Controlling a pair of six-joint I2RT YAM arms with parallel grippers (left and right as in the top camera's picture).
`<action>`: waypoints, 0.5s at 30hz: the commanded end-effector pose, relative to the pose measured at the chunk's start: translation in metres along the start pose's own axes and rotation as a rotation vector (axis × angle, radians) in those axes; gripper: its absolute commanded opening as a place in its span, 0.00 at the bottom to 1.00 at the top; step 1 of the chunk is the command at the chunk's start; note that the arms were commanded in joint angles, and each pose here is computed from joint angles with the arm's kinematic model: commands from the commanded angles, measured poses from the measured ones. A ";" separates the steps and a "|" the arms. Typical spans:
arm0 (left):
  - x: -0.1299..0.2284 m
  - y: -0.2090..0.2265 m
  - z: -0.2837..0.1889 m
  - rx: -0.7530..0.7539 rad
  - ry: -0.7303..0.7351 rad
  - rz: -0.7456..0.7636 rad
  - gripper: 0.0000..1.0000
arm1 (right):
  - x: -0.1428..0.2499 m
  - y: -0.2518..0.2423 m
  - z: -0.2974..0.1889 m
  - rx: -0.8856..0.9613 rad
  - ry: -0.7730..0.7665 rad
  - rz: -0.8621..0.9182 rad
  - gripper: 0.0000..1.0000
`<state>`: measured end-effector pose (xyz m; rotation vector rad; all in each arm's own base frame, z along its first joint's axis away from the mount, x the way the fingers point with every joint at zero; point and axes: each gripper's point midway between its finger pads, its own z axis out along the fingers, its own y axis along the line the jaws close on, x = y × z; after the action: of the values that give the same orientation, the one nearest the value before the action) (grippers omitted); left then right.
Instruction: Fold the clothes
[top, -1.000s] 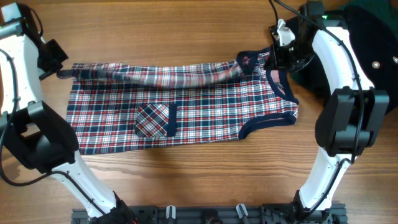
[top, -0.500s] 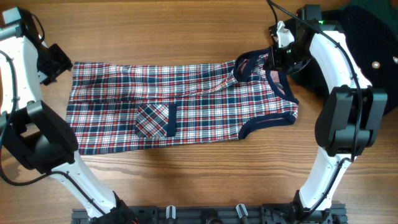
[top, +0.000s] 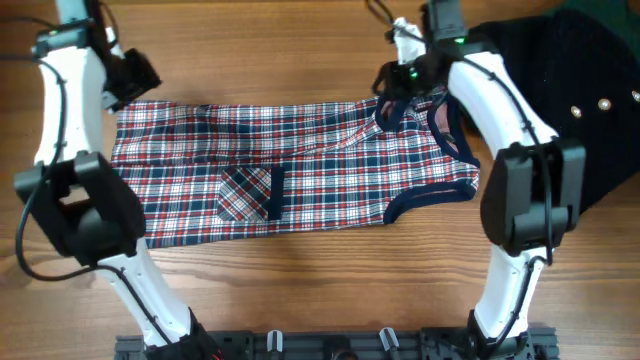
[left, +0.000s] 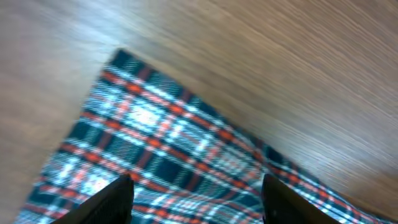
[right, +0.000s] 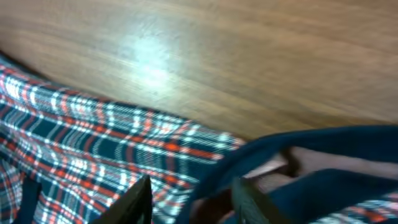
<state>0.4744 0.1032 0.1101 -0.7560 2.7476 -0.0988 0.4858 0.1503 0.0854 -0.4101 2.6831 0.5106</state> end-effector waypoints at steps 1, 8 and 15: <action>0.009 -0.007 0.017 0.005 0.040 0.015 0.66 | 0.003 -0.012 -0.007 0.061 0.004 0.104 0.45; 0.014 -0.005 0.028 -0.005 0.071 0.013 0.66 | 0.006 -0.061 -0.010 0.347 -0.024 0.302 0.52; 0.014 -0.005 0.028 -0.005 0.071 0.013 0.66 | 0.009 -0.085 -0.020 0.498 -0.075 0.460 0.52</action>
<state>0.4755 0.0921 0.0895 -0.7390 2.7999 -0.1036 0.4985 0.0796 0.0746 0.2181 2.7380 0.0524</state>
